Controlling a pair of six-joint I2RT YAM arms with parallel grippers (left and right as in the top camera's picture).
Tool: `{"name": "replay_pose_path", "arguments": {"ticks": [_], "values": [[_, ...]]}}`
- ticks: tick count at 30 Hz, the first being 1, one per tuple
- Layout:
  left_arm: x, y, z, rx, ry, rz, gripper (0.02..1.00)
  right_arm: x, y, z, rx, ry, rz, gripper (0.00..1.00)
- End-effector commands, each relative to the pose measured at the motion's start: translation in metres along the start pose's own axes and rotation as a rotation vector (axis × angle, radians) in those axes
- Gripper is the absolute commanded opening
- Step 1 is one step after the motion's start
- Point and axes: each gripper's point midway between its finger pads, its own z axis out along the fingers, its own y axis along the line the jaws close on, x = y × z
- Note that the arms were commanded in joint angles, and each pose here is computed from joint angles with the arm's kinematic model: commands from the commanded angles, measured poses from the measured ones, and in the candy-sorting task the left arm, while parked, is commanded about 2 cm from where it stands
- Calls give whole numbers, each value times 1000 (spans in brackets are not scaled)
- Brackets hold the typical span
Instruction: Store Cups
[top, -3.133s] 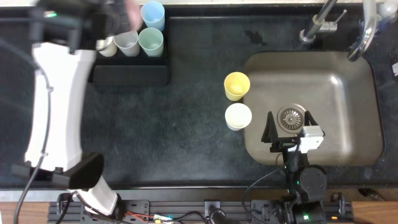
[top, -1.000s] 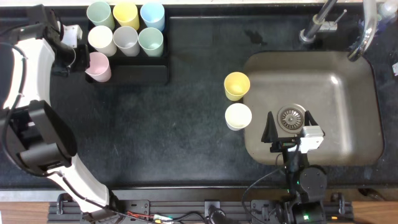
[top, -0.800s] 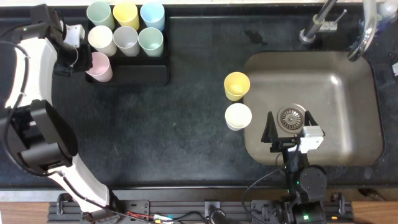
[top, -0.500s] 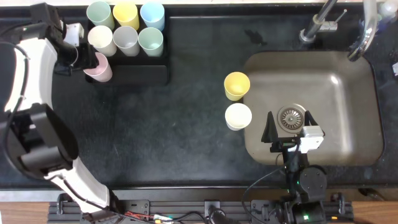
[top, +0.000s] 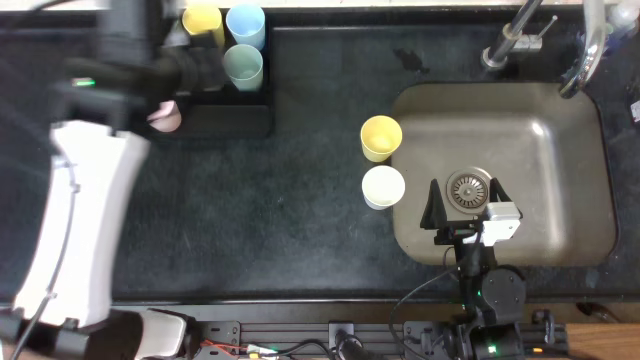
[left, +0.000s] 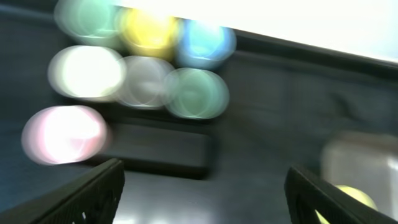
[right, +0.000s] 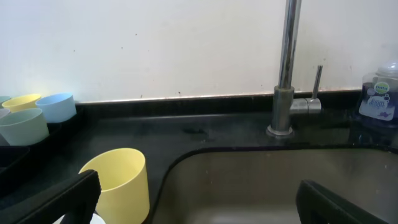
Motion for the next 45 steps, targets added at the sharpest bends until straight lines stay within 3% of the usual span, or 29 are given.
{"name": "replay_pose_path", "arguments": {"ticks": [1,5,9,17,27,29,32,35,42,45], "values": [[45,-68,47,28,104,-40,851,3,-4,0,17,-4,-6,998],[103,-129,78,101,257,29,851,3,-4,0,17,-4,-6,996],[143,-159,101,125,355,93,844,3,-4,0,18,-4,-6,993],[170,-175,132,120,398,179,812,3,-4,0,18,-4,-7,998],[196,-169,157,75,458,199,761,3,-4,0,17,-4,-6,998],[200,-170,159,71,466,204,641,3,-4,0,17,-4,-6,996],[206,-171,162,69,474,211,299,3,-4,0,17,-4,-7,996],[206,-172,163,60,464,199,132,3,-4,0,18,-4,-6,996],[164,-180,142,50,337,183,53,3,-4,0,17,-4,-6,996],[116,-169,114,8,204,72,36,3,-4,0,18,-4,-6,998]]}}
